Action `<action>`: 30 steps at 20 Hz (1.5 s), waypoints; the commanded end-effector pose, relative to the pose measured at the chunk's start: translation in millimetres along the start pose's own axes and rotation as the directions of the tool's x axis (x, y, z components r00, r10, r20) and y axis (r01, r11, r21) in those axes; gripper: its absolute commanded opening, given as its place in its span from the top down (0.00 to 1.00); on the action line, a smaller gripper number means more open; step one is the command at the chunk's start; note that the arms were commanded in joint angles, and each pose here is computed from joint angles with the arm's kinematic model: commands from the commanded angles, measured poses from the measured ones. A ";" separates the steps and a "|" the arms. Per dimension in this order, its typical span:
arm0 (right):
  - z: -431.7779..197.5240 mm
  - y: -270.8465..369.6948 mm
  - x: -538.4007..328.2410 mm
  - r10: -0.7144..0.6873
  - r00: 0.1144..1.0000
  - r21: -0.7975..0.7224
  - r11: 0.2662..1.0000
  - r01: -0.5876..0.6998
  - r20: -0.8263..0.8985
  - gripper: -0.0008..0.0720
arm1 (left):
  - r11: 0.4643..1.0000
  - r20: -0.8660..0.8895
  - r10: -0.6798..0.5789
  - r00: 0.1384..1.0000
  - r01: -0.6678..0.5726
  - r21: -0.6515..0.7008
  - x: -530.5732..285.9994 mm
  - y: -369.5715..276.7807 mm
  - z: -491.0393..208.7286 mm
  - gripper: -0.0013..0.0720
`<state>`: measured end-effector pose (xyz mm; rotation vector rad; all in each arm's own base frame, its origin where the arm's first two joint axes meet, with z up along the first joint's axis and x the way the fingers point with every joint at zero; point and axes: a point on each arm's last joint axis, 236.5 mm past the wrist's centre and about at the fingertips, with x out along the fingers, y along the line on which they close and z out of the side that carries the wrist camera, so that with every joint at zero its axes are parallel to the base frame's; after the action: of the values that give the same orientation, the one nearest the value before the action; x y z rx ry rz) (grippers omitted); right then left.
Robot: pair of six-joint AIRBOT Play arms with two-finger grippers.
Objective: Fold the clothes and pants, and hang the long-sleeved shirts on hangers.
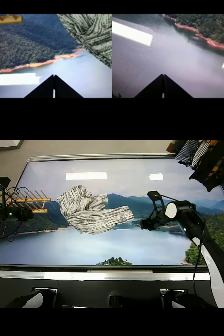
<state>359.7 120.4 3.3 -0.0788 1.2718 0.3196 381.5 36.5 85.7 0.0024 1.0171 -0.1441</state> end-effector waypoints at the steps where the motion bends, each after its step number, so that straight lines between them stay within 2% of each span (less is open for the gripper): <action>1: -0.1 0.3 -0.1 0.000 1.000 0.000 1.000 0.000 0.000 0.96 | 1.000 0.000 0.001 1.000 -0.001 -0.001 0.2 0.5 -0.2 0.95; 17: -0.1 0.3 -0.1 0.000 1.000 0.000 1.000 0.000 0.000 0.96 | 1.000 0.007 0.001 1.000 -0.001 -0.002 0.4 0.6 1.4 0.94; 18: -0.1 0.3 -0.1 0.000 1.000 0.000 1.000 0.000 0.000 0.96 | 1.000 0.035 0.013 0.999 -0.012 -0.010 2.3 4.0 8.2 0.73; 19: -0.1 0.3 -0.1 0.000 1.000 0.000 1.000 0.000 0.000 0.96 | 0.996 0.059 0.025 0.998 -0.020 -0.084 5.9 7.8 13.7 0.09; 20: 0.0 0.4 -0.1 0.001 1.000 0.000 1.000 -0.001 0.001 0.95 | 0.984 0.075 0.035 0.997 -0.021 -0.176 11.8 11.8 17.6 0.00; 22: 2.5 0.6 -0.2 0.001 1.000 0.001 1.000 -0.001 0.011 0.95 | 0.957 0.101 0.027 0.995 0.004 -0.291 36.3 16.6 24.3 0.00; 23: 2.5 0.3 -0.2 0.000 1.000 0.000 1.000 0.000 0.011 0.95 | 0.939 0.101 -0.020 0.995 0.054 -0.340 55.1 10.6 25.2 0.00; 26: 2.4 0.4 -0.2 0.001 1.000 0.000 1.000 -0.001 0.011 0.95 | 0.833 0.115 -0.163 0.980 0.199 -0.517 116.1 -6.5 28.1 0.00; 30: 2.6 0.4 -0.2 0.001 1.000 0.000 1.000 -0.001 0.011 0.95 | 0.709 0.165 -0.258 0.952 0.303 -0.637 182.5 -13.1 30.9 0.00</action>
<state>361.7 120.9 4.0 -0.0765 1.2628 0.3193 471.6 9.2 -21.8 -0.6143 0.9931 -0.0607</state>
